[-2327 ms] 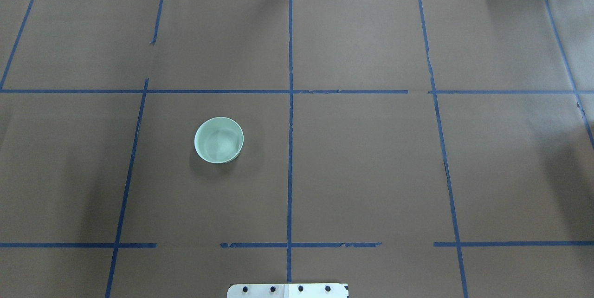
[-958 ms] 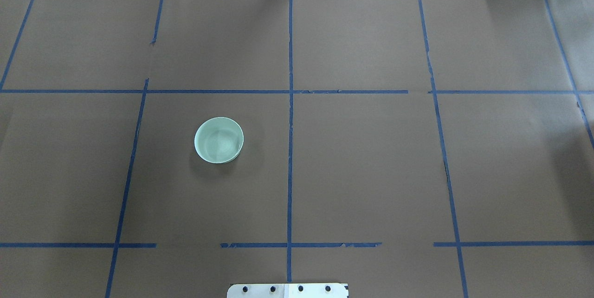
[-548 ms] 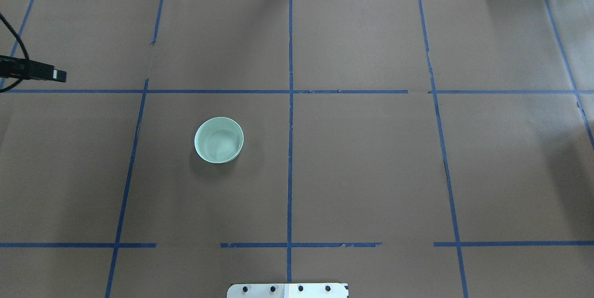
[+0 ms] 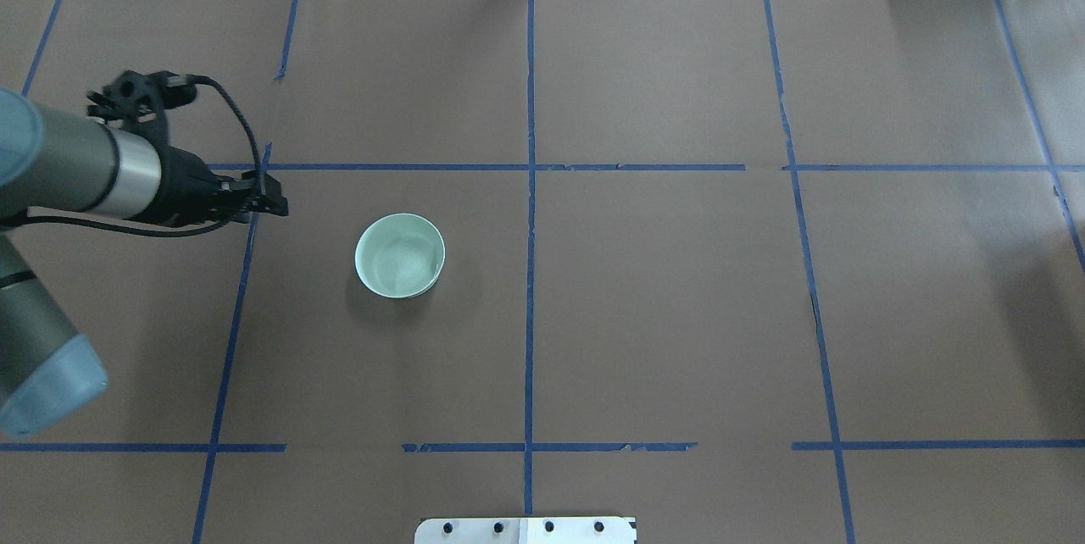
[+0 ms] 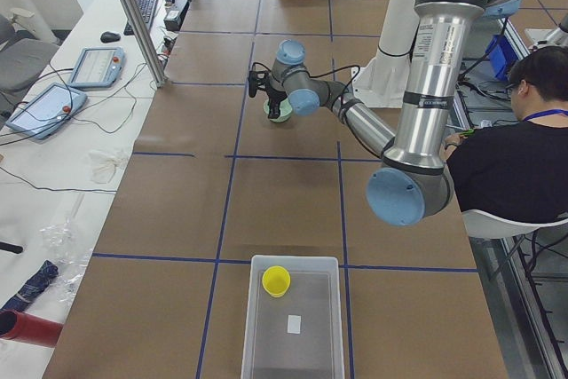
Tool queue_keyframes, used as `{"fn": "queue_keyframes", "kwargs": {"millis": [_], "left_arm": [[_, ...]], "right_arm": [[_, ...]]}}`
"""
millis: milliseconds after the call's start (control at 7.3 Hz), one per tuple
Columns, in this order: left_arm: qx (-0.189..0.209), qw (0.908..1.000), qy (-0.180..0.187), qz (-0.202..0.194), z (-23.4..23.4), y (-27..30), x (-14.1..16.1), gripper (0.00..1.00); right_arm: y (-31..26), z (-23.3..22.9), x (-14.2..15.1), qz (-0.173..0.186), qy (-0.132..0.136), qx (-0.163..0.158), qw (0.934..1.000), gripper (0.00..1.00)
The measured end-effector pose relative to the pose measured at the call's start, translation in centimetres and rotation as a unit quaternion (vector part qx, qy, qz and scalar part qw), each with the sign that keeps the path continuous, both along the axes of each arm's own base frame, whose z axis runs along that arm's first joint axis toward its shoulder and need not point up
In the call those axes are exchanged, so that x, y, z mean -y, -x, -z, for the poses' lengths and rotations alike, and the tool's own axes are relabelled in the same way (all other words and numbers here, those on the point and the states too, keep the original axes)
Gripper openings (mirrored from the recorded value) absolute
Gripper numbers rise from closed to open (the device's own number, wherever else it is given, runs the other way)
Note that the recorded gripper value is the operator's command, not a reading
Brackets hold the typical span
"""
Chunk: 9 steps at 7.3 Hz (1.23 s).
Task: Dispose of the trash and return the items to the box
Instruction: 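Swing the left gripper over to the pale green bowl and grasp its rim, then lift the pale green bowl with the left gripper and carry it away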
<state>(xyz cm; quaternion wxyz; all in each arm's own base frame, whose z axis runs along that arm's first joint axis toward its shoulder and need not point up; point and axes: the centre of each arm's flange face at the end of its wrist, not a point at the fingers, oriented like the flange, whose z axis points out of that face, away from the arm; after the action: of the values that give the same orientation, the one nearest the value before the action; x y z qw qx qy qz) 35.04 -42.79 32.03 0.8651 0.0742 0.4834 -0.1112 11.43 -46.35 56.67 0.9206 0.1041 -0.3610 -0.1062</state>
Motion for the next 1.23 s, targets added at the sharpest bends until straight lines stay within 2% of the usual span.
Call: {"fn": "queue_keyframes", "kwargs": {"millis": [274, 548, 685, 821, 1232], "left_arm": [[0.013, 0.999, 0.042, 0.01, 1.1, -7.0, -0.5, 0.57], [0.032, 0.9977, 0.056, 0.021, 0.1, -10.4, -0.3, 0.57], [0.041, 0.9971, 0.059, 0.022, -0.7, -11.1, -0.2, 0.35], [0.048, 0.9967, 0.062, 0.019, -1.3, -11.9, -0.4, 0.0], [0.048, 0.9971, 0.058, 0.008, -1.2, -12.8, -1.3, 0.0]], "right_arm": [[0.0, 0.0, 0.0, 0.0, -0.003, 0.0, 1.0, 1.0], [0.0, 0.1, -0.1, 0.0, -0.004, 0.0, 1.0, 1.0], [0.0, 0.1, -0.1, 0.0, -0.004, 0.0, 1.0, 1.0], [0.0, 0.1, -0.1, 0.0, -0.004, 0.0, 1.0, 1.0], [0.0, 0.1, -0.1, 0.0, -0.004, 0.0, 1.0, 1.0]]}}
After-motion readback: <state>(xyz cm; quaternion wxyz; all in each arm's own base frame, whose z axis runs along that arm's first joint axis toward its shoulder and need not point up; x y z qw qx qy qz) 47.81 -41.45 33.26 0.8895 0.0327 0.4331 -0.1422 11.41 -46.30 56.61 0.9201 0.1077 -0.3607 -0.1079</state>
